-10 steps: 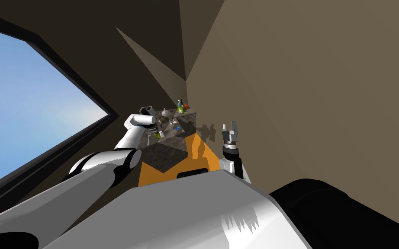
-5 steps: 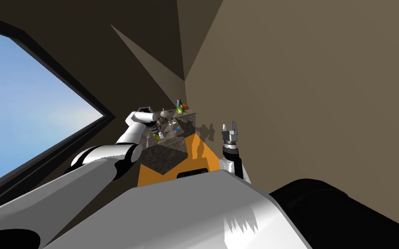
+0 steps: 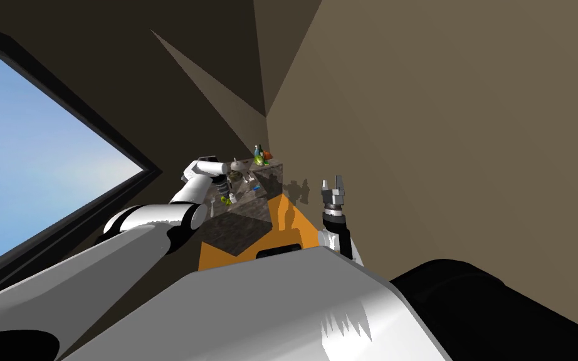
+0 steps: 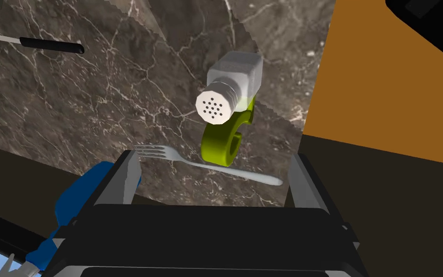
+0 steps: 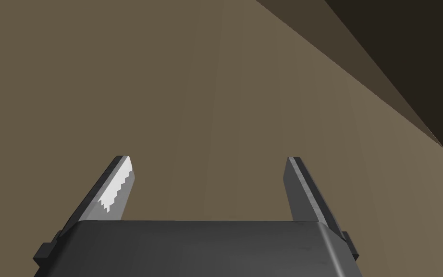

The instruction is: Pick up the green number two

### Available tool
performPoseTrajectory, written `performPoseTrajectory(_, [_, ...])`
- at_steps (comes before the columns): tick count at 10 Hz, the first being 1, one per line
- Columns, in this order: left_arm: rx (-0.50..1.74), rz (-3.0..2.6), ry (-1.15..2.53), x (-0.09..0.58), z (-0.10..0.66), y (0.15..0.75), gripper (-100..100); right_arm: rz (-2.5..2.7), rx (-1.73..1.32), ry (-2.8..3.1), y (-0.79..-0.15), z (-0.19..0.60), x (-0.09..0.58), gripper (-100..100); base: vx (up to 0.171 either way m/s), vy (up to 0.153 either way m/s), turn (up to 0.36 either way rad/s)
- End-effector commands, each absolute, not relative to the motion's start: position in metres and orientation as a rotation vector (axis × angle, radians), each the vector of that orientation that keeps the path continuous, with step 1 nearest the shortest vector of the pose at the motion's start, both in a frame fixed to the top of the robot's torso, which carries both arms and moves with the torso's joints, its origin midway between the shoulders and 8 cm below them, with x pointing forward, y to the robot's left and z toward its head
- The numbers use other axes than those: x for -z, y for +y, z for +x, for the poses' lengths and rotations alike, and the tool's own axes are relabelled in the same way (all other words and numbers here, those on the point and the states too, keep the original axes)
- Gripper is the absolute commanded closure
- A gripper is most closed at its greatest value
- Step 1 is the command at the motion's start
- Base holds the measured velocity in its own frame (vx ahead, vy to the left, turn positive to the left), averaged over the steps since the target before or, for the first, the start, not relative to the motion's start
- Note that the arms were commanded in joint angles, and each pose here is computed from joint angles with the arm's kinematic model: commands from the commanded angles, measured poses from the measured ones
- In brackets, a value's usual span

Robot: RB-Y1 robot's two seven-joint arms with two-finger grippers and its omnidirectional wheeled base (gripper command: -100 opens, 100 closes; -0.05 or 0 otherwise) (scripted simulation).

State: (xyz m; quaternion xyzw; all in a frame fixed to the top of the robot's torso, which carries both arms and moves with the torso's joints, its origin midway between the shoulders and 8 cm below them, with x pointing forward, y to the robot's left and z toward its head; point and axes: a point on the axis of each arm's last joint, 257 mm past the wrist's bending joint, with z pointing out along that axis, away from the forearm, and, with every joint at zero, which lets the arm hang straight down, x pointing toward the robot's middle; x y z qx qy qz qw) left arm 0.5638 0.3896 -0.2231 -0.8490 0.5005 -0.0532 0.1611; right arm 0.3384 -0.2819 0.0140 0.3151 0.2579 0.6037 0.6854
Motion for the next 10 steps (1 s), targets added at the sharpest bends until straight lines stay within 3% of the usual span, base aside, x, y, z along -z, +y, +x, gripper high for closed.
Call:
performPoseTrajectory(1, [0.102, -2.458, 1.44, 0.225, 0.556, 0.386, -100, 0.706, -1.353, 0.578, -0.282, 0.338, -0.014, 0, 0.04, 0.038, -0.04])
performPoseTrajectory(10, [-0.126, -2.581, 1.473, 0.246, 0.514, 0.38, -100, 0.706, -1.352, 0.578, -0.282, 0.338, -0.014, 0, 0.042, 0.039, -0.032])
